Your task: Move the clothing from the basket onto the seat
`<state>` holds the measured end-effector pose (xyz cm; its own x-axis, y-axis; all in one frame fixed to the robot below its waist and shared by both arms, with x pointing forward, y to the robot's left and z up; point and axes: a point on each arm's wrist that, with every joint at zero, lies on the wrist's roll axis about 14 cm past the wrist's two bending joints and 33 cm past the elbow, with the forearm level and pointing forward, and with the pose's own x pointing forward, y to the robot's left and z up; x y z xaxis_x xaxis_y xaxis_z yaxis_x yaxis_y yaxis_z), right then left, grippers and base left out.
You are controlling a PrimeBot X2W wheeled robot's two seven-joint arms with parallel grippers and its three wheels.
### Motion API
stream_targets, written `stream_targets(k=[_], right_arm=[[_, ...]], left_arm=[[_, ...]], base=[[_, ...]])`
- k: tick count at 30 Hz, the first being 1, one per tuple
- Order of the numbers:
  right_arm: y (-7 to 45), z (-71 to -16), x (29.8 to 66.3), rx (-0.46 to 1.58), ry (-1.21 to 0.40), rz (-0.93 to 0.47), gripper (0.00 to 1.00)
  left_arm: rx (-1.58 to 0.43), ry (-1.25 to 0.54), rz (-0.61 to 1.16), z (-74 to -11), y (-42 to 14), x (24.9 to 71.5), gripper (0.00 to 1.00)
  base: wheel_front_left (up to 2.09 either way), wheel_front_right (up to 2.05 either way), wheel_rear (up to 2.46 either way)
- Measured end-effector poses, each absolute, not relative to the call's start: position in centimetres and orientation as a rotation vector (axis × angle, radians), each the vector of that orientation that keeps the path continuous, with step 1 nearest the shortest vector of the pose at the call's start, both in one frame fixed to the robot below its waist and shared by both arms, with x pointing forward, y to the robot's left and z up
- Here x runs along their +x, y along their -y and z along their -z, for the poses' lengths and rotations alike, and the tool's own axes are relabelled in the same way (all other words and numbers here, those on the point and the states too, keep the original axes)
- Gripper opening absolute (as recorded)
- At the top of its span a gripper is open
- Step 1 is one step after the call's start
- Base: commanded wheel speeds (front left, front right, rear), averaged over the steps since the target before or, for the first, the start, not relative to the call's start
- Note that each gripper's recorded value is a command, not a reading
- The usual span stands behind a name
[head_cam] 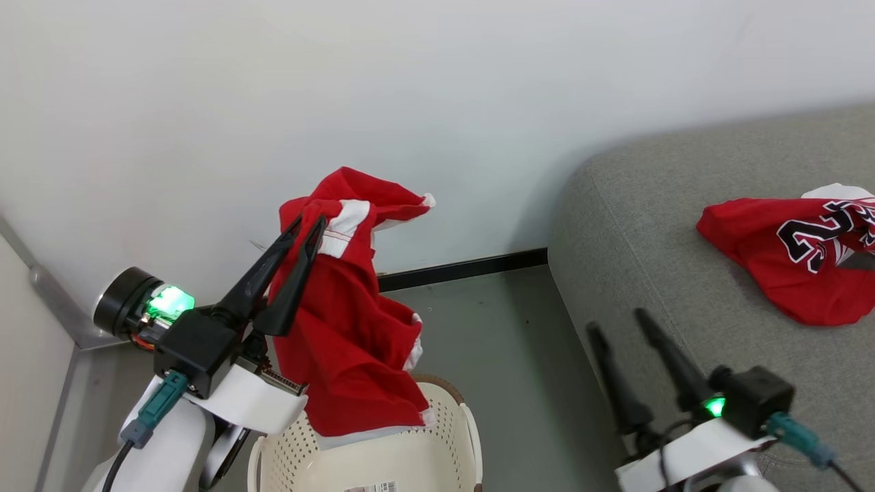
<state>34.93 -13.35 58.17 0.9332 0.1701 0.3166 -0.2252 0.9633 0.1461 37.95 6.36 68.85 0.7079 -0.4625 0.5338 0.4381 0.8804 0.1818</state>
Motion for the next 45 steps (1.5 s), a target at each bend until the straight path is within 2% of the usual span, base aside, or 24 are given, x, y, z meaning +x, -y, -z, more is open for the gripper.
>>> stream_targets(k=[3,6,10,23,45], right_arm=[[11.5,-58.6,34.6,0.201,0.314,-0.261,1.0],[6.8,-59.5,33.3,0.207,0.331,-0.407,1.0],[4.3,-59.7,32.4,0.182,0.337,-0.486,1.0],[1.7,-60.8,32.0,0.069,0.386,-0.583,1.0],[1.1,-60.3,33.1,-0.01,0.378,-0.604,1.0]], left_arm=[[0.04,0.611,0.514,-69.0,-6.1,37.7,0.0],[0.039,0.616,0.53,-69.1,-5.5,37.4,0.0],[0.024,0.623,0.544,-69.3,-4.9,37.2,0.0],[0.034,0.632,0.584,-69.3,-3.7,36.5,0.0],[-0.014,0.639,0.736,-69.2,0.8,33.9,0.0]], base=[[0.0,0.0,0.0],[0.0,0.0,0.0],[0.0,0.0,0.0],[0.0,0.0,0.0],[0.0,0.0,0.0]])
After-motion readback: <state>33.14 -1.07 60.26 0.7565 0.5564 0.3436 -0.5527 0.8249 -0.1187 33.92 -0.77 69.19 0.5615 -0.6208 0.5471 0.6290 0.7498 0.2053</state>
